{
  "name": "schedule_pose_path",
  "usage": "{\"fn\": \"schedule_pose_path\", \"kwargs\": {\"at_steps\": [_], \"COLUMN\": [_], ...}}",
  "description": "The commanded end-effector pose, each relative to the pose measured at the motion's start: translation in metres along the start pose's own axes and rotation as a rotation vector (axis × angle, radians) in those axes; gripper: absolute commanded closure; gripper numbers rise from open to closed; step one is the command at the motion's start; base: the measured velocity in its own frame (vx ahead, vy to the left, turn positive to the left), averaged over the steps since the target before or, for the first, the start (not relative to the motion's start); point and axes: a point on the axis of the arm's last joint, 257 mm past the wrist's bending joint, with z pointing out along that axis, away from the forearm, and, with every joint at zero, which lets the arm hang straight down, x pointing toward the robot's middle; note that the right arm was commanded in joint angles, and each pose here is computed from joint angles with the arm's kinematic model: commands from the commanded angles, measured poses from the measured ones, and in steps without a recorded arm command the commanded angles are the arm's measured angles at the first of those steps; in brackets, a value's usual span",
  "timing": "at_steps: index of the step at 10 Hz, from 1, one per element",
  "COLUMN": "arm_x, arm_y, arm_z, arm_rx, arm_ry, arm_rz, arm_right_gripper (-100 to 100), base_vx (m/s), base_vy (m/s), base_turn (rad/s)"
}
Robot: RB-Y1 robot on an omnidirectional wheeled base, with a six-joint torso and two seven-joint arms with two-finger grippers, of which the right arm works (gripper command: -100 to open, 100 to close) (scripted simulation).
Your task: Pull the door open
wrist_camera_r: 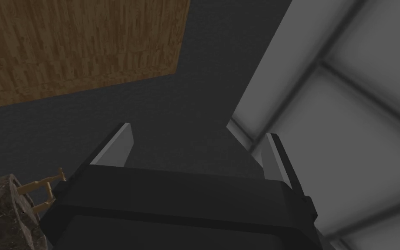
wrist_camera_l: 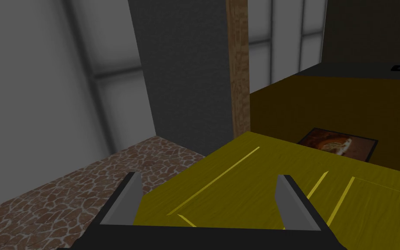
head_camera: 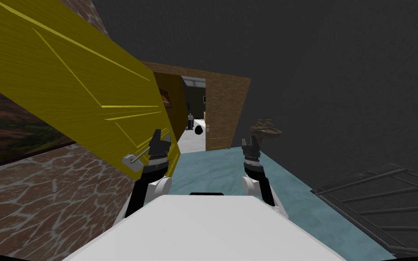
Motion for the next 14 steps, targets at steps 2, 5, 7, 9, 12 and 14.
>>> {"fn": "schedule_pose_path", "kwargs": {"at_steps": [2, 5, 7, 9, 12, 14], "arm_x": [0.001, 0.001, 0.001, 0.000, -0.001, -0.002], "arm_y": [-0.023, -0.052, -0.072, -0.093, -0.122, -0.136], "arm_z": [-0.0002, -0.0015, -0.0027, -0.0043, -0.0056, -0.0083], "arm_rx": [0.037, 0.083, 0.115, 0.151, 0.199, 0.225], "arm_ry": [0.003, 0.006, 0.008, 0.009, 0.009, 0.007], "arm_rz": [0.015, 0.031, 0.041, 0.051, 0.063, 0.065], "arm_right_gripper": [-100, -100, -100, -100, -100, -100], "base_vx": [0.075, 0.092, 0.088, 0.106, 0.099, 0.058], "base_vy": [0.002, 0.014, 0.002, 0.008, 0.002, 0.007], "base_turn": [0.084, 0.093, 0.105, 0.097, 0.105, 0.059]}}
